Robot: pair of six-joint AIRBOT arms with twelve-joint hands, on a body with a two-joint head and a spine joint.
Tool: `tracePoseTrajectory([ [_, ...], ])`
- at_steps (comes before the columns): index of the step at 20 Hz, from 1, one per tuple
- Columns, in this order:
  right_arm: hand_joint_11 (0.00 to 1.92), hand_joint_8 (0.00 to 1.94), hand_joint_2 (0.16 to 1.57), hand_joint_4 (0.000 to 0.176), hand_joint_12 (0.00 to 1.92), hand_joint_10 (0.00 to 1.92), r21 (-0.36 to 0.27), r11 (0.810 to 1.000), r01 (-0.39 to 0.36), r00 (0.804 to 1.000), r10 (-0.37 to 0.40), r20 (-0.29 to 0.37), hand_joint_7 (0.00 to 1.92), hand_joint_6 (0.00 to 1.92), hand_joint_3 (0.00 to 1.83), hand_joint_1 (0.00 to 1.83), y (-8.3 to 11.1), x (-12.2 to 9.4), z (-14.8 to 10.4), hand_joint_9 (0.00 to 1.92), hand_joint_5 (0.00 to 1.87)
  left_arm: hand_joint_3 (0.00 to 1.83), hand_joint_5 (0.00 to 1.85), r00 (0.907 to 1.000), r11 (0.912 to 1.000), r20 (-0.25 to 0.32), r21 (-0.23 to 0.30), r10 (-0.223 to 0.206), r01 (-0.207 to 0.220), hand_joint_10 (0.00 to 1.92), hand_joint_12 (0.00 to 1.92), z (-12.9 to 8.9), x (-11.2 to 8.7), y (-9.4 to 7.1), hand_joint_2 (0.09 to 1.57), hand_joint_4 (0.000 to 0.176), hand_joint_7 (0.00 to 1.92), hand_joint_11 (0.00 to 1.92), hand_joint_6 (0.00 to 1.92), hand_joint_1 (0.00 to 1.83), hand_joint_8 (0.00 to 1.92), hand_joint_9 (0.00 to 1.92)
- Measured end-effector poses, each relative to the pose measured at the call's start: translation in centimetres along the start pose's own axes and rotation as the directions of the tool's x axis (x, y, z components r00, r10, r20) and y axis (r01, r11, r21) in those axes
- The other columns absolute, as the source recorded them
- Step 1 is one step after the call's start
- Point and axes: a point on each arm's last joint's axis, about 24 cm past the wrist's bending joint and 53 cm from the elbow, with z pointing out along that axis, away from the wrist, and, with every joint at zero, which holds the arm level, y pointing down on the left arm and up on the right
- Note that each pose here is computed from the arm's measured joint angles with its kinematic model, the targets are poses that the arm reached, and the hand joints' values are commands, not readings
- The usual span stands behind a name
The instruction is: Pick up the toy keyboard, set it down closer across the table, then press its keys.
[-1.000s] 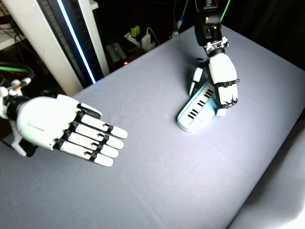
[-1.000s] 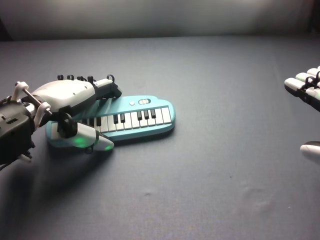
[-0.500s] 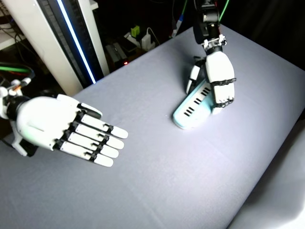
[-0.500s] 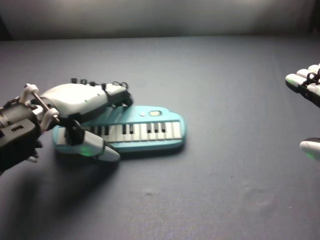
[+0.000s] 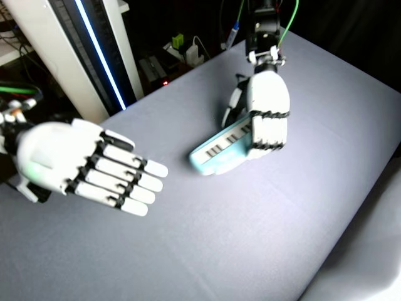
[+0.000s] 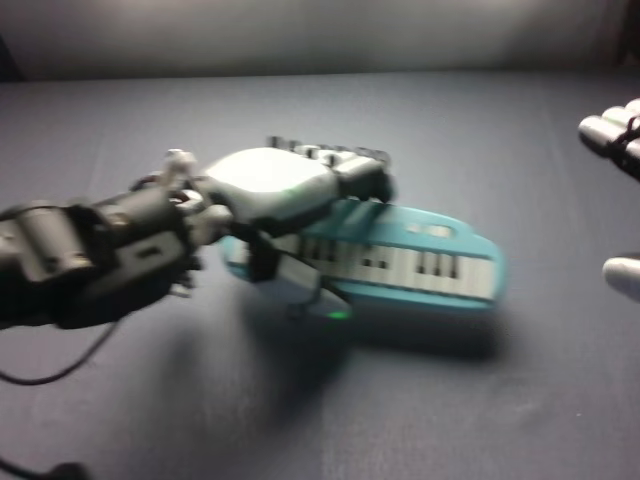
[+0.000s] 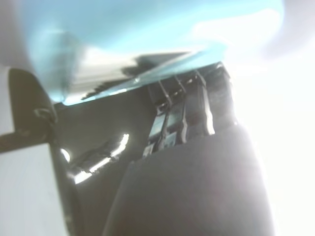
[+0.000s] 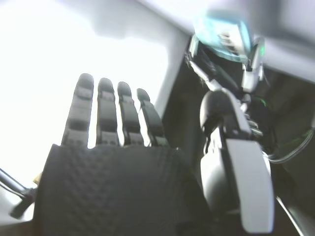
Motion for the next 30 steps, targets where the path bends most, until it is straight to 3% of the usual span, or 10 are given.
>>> tracePoseTrajectory([
  [8,0.0,0.0,1.31,0.04,0.0,0.0,-0.061,0.998,-0.021,0.999,0.022,0.024,0.0,0.0,0.0,0.0,1.4,-0.6,-0.1,0.0,0.0,0.0,0.08,0.9985,0.9996,-0.055,0.028,0.0,0.001,1.26,1.61,5.8,2.6,-2.7,1.17,0.019,0.15,0.38,1.1,1.23,1.01,0.23],
  [11,0.0,0.0,1.32,0.049,0.0,0.0,-0.071,0.997,-0.025,0.999,0.026,0.024,0.0,0.0,0.0,0.0,1.7,-0.6,-0.1,0.0,0.0,0.0,0.16,0.9972,0.9998,-0.073,0.005,-0.017,0.018,0.39,1.33,7.1,3.6,-2.6,1.15,0.026,0.19,0.01,0.24,1.01,0.12,0.14],
  [13,0.0,0.0,1.32,0.051,0.0,0.0,-0.074,0.997,-0.025,0.999,0.026,0.021,0.0,0.0,0.0,0.0,1.8,-0.6,-0.1,0.0,0.0,0.0,0.22,0.997,0.9998,-0.076,-0.002,-0.018,0.018,0.16,1.28,7.3,3.6,-2.6,1.14,0.028,0.22,0.0,0.04,1.0,0.01,0.21],
  [14,0.0,0.0,1.32,0.051,0.0,0.0,-0.078,0.997,-0.025,0.999,0.027,0.022,0.0,0.0,0.0,0.0,1.8,-0.6,-0.1,0.0,0.0,0.0,0.04,0.9969,0.9998,-0.077,-0.008,-0.019,0.018,0.03,1.07,7.4,3.6,-2.5,1.06,0.11,0.04,0.0,0.01,0.78,0.0,0.04],
  [16,0.0,0.0,1.33,0.051,0.0,0.0,-0.081,0.996,-0.028,0.999,0.03,0.022,0.0,0.0,0.0,0.0,1.9,-0.6,-0.1,0.0,0.0,0.01,0.0,0.9968,0.9997,-0.077,-0.008,-0.025,0.024,0.0,0.26,7.3,3.6,-2.5,1.01,0.16,0.0,0.0,0.0,0.68,0.0,0.0],
  [18,0.0,0.0,1.33,0.061,0.0,0.0,-0.087,0.996,-0.026,0.999,0.028,0.022,0.0,0.0,0.0,0.0,2.1,-0.6,-0.1,0.0,0.0,0.0,0.0,0.9975,0.9994,-0.065,0.021,-0.027,0.028,0.0,0.01,6.7,3.0,-3.2,0.98,0.175,0.0,0.0,0.0,0.58,0.0,0.0],
  [20,0.0,0.0,1.33,0.073,0.0,0.0,-0.087,0.996,-0.028,0.999,0.029,0.021,0.0,0.0,0.0,0.02,2.1,-0.6,-0.1,0.0,0.0,0.02,0.0,0.9988,0.9985,-0.043,0.049,-0.022,0.024,0.0,0.0,5.6,1.7,-3.7,1.03,0.159,0.0,0.0,0.0,0.52,0.0,0.0],
  [23,0.0,0.0,1.33,0.075,0.0,0.0,-0.098,0.995,-0.022,1.0,0.022,0.007,0.0,0.0,0.0,0.04,2.4,-0.2,-0.2,0.0,0.0,0.02,0.0,1.0,0.9986,0.008,0.053,-0.004,0.003,0.0,0.0,2.4,-1.2,-2.6,1.26,0.033,0.0,0.0,0.0,0.59,0.0,0.0],
  [28,0.0,0.0,1.35,0.029,0.0,0.0,-0.103,0.995,-0.018,0.999,0.013,-0.047,0.0,0.0,0.01,0.0,2.6,1.3,0.5,0.0,0.0,0.02,0.04,0.9889,0.9971,0.148,-0.074,-0.01,0.021,0.0,0.0,-5.2,-6.4,2.9,1.33,0.057,0.0,0.0,0.01,0.7,0.0,0.0],
  [30,0.0,0.0,1.35,0.029,0.0,0.0,-0.1,0.995,0.008,0.997,-0.017,-0.081,0.0,0.0,0.0,0.06,2.6,2.5,1.6,0.0,0.0,0.01,0.06,0.9744,0.9966,0.224,-0.072,-0.022,0.04,0.0,0.0,-8.0,-8.0,3.4,1.35,0.031,0.0,0.0,0.01,0.61,0.0,0.0],
])
